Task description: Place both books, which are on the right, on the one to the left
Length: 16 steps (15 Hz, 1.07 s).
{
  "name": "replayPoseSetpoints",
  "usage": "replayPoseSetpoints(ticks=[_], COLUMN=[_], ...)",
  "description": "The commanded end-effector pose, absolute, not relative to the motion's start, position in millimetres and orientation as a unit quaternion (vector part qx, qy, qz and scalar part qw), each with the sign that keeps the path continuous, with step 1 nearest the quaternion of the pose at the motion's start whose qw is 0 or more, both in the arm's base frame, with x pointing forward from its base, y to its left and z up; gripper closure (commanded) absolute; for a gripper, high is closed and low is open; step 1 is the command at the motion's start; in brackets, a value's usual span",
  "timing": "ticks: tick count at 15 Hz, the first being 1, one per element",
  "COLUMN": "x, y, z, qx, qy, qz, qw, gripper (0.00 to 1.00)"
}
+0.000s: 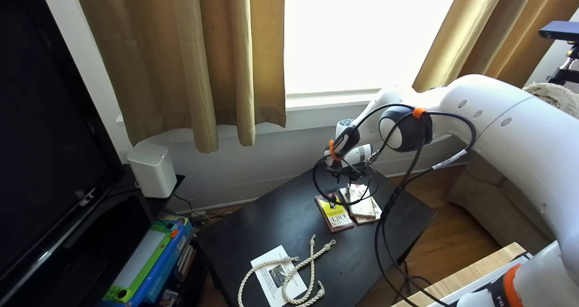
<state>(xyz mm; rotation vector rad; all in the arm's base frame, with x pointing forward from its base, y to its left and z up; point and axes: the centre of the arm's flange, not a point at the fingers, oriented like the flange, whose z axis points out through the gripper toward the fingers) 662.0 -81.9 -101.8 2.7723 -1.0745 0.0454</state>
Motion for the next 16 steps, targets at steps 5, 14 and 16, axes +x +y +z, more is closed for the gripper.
replayPoseSetpoints(ticks=[5,14,16], x=[628,603,601], y=[-78,-88,-91], z=[-105,-122,-125], qx=[0.939,0.94,0.939], qy=[-0.331,-0.319,-0.319], qz=[-0.032,-0.06,-0.063], qw=[0.089,0.108,0.109], gripper=[0.0,0.0,0.11])
